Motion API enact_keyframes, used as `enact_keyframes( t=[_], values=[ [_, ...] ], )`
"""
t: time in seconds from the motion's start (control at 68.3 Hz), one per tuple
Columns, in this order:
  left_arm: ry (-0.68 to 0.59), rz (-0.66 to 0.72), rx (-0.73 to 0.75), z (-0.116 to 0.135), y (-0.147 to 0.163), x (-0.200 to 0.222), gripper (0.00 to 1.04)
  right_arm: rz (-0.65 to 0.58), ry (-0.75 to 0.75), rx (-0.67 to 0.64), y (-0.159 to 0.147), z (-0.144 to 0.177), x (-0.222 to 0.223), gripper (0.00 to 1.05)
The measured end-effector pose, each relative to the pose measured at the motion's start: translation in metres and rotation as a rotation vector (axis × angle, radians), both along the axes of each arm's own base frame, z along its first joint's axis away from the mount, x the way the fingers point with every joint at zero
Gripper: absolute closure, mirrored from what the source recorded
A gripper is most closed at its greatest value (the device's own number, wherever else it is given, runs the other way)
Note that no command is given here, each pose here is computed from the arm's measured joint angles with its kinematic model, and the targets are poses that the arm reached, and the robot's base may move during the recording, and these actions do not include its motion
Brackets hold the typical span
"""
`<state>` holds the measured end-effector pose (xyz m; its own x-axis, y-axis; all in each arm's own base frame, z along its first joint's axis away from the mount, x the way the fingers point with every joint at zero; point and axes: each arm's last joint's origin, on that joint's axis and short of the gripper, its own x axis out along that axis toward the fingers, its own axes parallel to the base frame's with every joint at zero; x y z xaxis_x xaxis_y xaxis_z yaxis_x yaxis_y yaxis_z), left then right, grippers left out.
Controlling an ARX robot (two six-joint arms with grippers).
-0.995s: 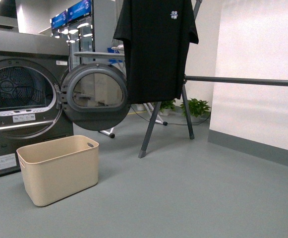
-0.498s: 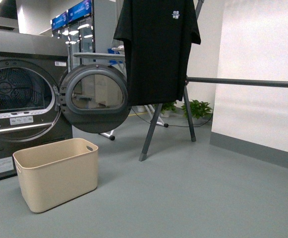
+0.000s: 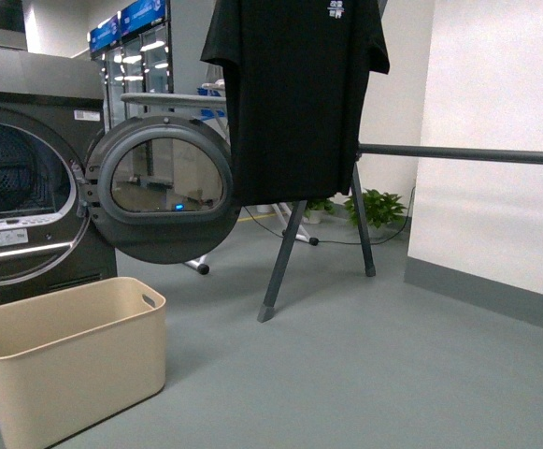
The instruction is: Move hamper under clothes hanger
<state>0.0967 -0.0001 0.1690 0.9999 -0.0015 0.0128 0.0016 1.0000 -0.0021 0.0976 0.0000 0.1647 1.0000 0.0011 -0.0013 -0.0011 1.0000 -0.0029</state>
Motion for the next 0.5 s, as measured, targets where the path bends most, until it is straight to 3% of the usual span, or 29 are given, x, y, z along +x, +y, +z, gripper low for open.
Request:
enact_keyframes(
  t=[0.498],
  values=[
    [0.0,0.0,0.0,0.0,0.0,0.0,0.07,0.0,0.0,0.0,0.0,0.0,0.0,0.08]
  ],
)
